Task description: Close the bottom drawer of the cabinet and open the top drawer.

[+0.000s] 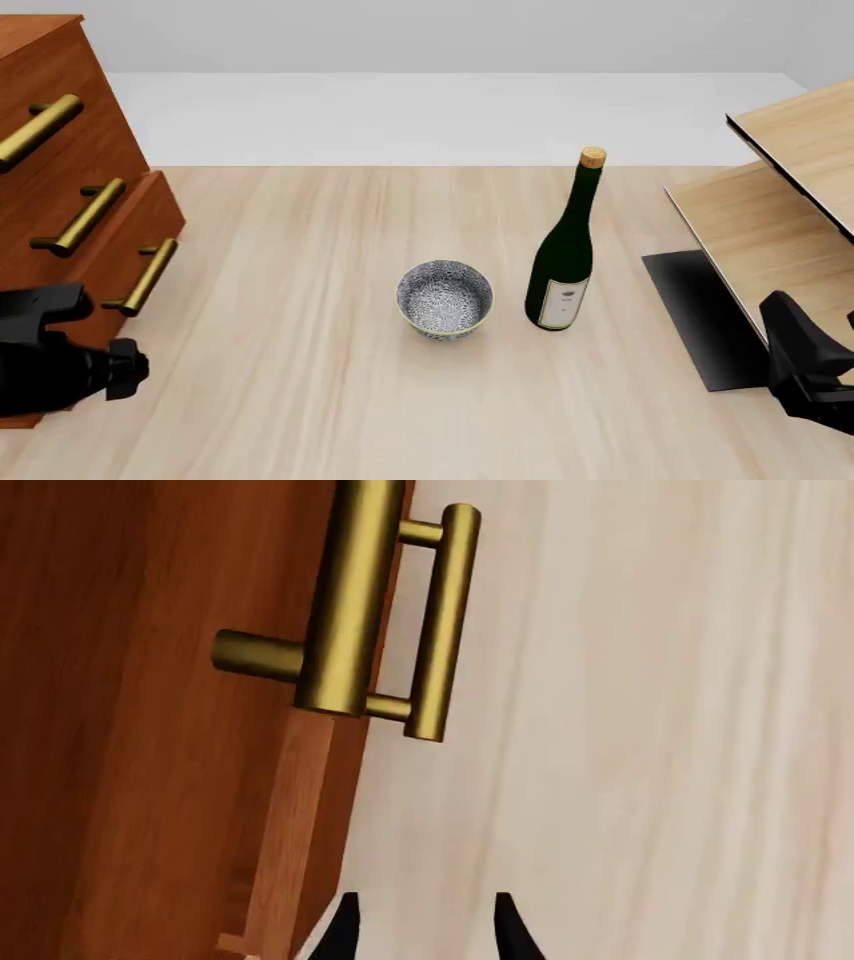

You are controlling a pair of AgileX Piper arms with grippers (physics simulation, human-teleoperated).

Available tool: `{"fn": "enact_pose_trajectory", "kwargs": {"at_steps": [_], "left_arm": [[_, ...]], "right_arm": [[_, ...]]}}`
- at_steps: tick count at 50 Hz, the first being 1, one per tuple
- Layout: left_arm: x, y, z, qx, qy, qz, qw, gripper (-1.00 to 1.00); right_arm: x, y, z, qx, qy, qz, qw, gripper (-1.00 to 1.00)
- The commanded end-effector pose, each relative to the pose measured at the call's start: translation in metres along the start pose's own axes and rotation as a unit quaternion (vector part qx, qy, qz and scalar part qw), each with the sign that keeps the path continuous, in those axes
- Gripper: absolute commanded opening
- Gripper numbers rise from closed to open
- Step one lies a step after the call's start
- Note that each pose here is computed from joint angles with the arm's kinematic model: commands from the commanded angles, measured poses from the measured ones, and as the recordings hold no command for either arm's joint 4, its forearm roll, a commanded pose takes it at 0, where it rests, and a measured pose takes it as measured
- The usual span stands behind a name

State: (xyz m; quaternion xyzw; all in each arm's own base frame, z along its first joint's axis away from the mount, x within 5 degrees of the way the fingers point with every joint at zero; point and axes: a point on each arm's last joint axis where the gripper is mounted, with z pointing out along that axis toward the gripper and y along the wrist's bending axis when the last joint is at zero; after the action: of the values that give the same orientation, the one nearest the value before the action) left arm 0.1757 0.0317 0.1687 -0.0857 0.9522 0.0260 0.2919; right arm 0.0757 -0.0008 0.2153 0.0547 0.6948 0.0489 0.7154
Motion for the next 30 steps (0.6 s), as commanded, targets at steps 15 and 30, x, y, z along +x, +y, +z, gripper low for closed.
{"fn": "enact_pose_trajectory", "kwargs": {"at_steps": [15, 30], "left_arm": [[0.011, 0.021, 0.002, -0.034, -0.001, 0.002, 0.9994, 1.00], [0.007, 0.023, -0.003, -0.039, -0.011, 0.008, 0.9992, 1.00]], "right_arm": [[0.000, 0.000, 0.000, 0.000, 0.000, 0.000, 1.0000, 1.00], [0.000, 0.000, 0.000, -0.001, 0.000, 0.000, 1.0000, 1.00]]}}
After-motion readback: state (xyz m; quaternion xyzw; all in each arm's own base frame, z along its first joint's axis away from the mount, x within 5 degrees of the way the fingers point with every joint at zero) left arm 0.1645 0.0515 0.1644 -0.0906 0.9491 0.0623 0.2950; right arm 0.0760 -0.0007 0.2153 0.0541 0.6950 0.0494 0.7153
